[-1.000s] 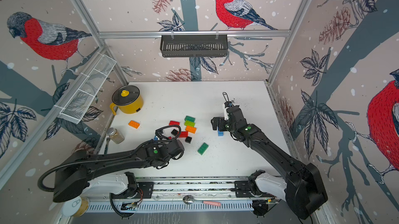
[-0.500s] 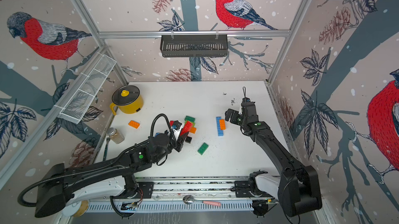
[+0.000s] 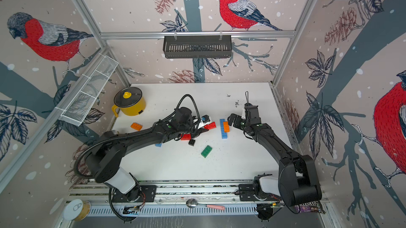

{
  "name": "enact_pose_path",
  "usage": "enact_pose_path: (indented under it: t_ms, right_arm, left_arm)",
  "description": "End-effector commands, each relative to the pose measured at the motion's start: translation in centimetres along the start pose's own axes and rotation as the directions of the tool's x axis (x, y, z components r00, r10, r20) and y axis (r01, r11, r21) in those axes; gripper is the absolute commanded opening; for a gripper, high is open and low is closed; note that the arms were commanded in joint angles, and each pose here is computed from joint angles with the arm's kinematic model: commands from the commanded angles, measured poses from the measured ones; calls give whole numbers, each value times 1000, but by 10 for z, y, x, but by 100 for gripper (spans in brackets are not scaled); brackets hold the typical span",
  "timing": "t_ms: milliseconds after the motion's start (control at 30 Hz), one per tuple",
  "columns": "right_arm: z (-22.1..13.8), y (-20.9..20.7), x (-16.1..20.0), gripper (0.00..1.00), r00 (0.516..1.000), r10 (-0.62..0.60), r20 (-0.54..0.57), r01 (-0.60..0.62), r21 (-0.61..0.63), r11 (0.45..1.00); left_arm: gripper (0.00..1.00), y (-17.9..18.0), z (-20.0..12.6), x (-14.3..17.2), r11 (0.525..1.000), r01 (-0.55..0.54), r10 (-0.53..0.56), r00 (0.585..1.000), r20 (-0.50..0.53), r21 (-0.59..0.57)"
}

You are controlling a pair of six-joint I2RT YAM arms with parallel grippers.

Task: Assemble a small pinwheel with lego
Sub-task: Assemble the lego brick with the lego brick.

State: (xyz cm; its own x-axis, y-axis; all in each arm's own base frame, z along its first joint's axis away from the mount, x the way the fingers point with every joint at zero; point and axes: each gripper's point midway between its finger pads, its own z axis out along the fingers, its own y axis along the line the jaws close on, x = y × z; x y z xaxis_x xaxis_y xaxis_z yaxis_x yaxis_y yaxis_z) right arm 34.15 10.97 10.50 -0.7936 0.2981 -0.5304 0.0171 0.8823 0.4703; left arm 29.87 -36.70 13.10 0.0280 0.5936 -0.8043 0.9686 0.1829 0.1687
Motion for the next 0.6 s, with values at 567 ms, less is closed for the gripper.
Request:
enact_pose_path:
  t_ms: [567]
  right_arm:
    - [28,21,9,100,997,-9,-71,1,-114,994]
  left_arm:
    - [15,-14,57,30,958,73,-59,997,-58,278]
